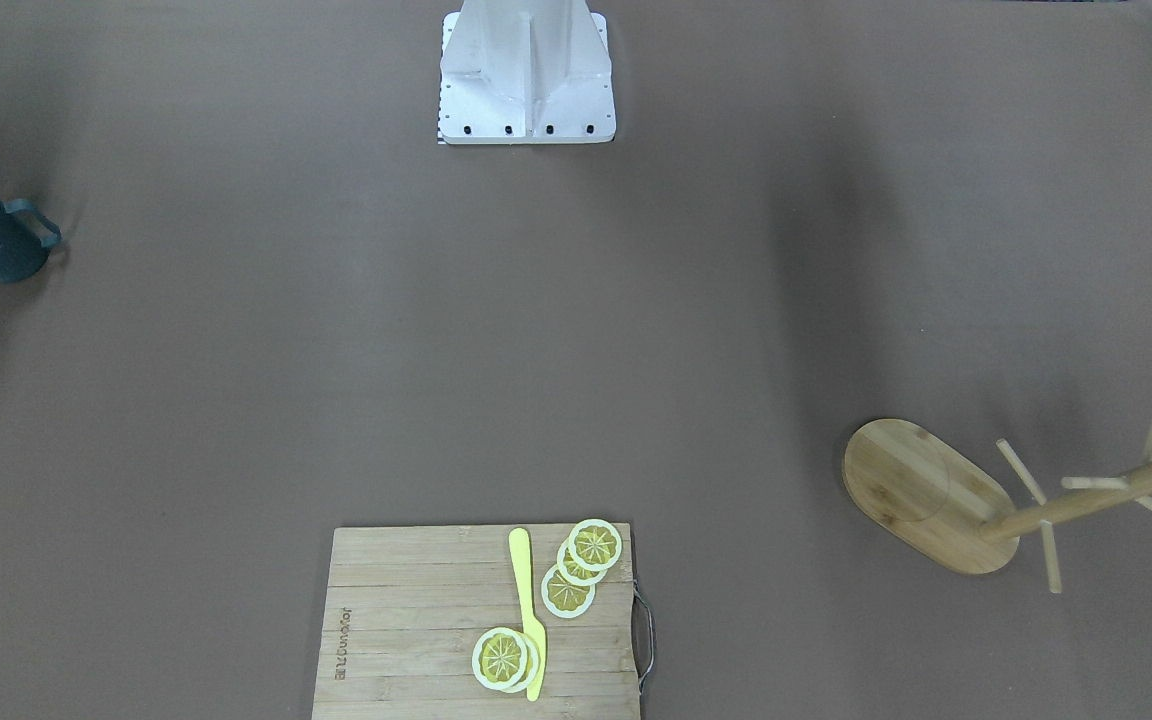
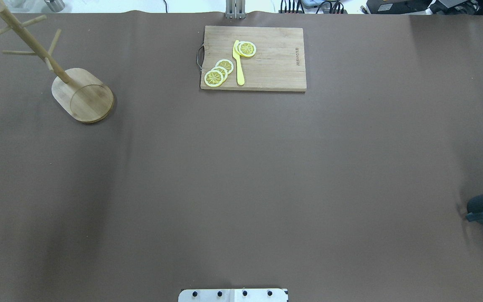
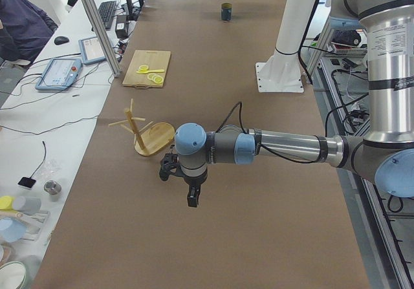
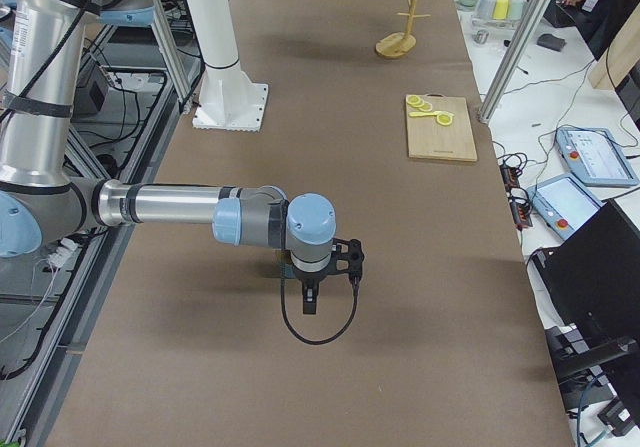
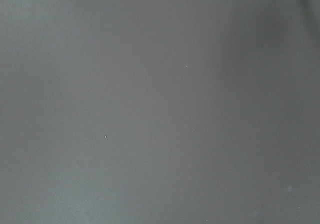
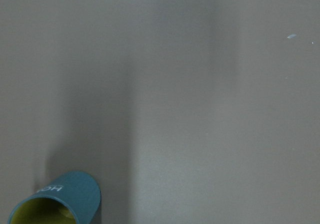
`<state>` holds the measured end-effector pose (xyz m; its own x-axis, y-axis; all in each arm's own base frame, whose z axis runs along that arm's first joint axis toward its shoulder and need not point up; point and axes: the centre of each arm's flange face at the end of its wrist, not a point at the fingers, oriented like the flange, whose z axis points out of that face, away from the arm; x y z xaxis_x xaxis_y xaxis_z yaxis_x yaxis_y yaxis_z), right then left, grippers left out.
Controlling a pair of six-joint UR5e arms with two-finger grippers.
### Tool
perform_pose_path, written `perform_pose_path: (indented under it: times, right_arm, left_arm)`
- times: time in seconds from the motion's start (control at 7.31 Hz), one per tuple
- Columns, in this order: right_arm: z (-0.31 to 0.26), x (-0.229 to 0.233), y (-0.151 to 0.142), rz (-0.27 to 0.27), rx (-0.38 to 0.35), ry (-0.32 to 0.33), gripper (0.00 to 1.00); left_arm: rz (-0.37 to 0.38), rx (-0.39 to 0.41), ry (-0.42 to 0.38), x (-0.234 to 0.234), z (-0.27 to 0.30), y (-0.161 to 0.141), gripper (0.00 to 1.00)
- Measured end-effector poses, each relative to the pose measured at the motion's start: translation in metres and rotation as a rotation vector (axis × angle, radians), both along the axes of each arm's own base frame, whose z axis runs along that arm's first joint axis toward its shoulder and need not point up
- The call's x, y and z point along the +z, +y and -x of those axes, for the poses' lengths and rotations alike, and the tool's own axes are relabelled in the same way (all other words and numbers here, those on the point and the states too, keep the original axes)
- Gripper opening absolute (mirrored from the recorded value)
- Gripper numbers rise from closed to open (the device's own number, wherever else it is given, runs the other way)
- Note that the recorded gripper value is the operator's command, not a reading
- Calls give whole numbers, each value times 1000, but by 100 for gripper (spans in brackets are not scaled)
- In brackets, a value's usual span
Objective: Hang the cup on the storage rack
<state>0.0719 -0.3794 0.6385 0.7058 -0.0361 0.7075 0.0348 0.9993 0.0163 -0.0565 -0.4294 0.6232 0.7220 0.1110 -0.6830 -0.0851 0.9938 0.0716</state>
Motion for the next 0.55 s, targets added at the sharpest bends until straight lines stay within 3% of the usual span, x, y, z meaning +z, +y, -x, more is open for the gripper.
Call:
perform_pose_path:
  times: [0.55]
  right_arm:
    - [1,-2,0,-5,-1,-8,100]
  left_arm:
    - [-26,0,2,-14,-1,-1,99]
